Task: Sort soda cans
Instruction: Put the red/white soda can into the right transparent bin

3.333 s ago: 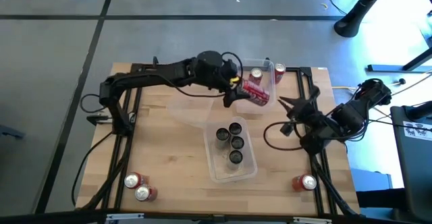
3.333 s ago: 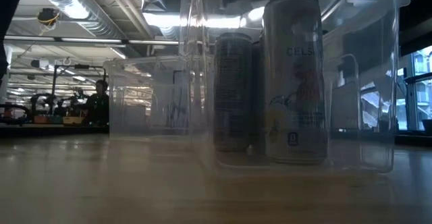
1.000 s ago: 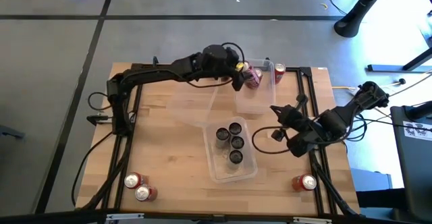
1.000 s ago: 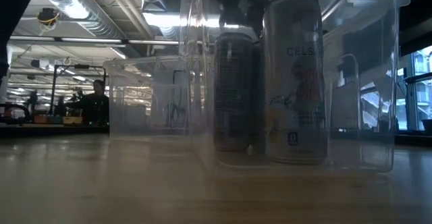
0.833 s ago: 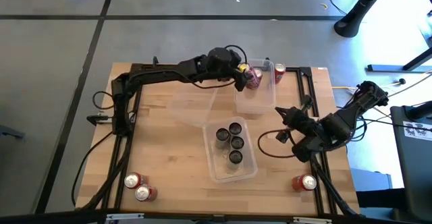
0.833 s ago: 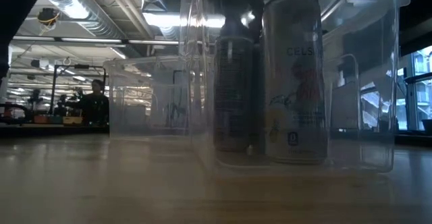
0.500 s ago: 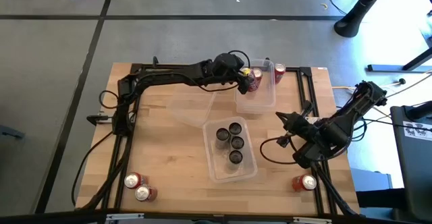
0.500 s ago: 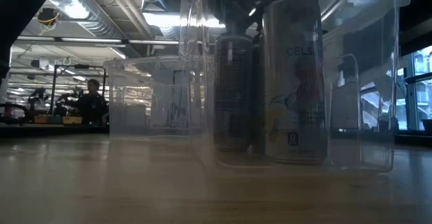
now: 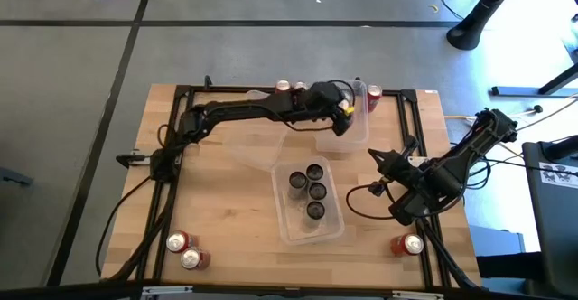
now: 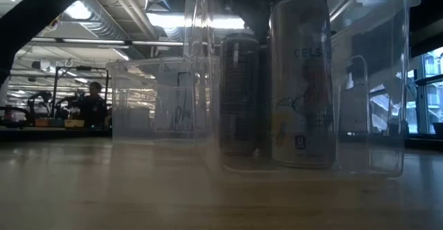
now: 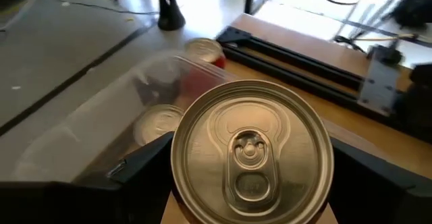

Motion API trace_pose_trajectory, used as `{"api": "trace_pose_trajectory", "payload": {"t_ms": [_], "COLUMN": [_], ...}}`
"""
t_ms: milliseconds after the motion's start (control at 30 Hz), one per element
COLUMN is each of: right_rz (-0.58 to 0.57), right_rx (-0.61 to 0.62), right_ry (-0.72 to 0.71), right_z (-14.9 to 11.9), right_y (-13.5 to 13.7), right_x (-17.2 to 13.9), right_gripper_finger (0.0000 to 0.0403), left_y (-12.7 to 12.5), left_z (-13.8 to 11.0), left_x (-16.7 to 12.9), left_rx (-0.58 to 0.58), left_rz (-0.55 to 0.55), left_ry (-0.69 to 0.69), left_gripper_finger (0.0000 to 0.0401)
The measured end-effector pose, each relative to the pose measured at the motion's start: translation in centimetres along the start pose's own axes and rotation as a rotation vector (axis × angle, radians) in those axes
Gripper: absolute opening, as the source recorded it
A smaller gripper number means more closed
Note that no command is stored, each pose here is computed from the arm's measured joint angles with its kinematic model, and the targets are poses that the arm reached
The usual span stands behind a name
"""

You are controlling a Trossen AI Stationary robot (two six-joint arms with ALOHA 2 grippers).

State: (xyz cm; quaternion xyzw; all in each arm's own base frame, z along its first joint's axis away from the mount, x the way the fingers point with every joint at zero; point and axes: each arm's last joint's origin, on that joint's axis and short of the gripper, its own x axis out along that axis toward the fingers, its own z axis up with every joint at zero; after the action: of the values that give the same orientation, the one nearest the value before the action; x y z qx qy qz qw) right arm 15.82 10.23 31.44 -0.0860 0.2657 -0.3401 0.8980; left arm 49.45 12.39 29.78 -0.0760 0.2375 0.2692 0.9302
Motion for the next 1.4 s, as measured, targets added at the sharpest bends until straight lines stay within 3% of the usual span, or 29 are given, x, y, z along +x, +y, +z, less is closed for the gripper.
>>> {"api": "trace_pose_trajectory", "payload": {"t_ms": [600,933,1400], "right_rz": [0.001,0.002,0.011], "right_rx": [-0.008,-0.008,-0.007], "right_ry": [0.002,0.004,0.019], "right_z": [0.0,0.0,0.0], "right_y": [0.0,0.0,0.0], "right_x": [0.0,0.0,0.0], "right_gripper_finger": [0.0003,0.0003,0.0003], "left_y": [-1.7,-1.7,1.0], "left_z": [-5.2,-5.2,-4.5], "left_x": [5.0,5.2,6.1], "left_rx": [0.031,0.026,-0.251], "left_rz": [-0.013,-0.014,0.041], "left_ry": [0.12,0.109,0.077], "left_gripper_finger": [0.0308,0.0308,0.0308]}}
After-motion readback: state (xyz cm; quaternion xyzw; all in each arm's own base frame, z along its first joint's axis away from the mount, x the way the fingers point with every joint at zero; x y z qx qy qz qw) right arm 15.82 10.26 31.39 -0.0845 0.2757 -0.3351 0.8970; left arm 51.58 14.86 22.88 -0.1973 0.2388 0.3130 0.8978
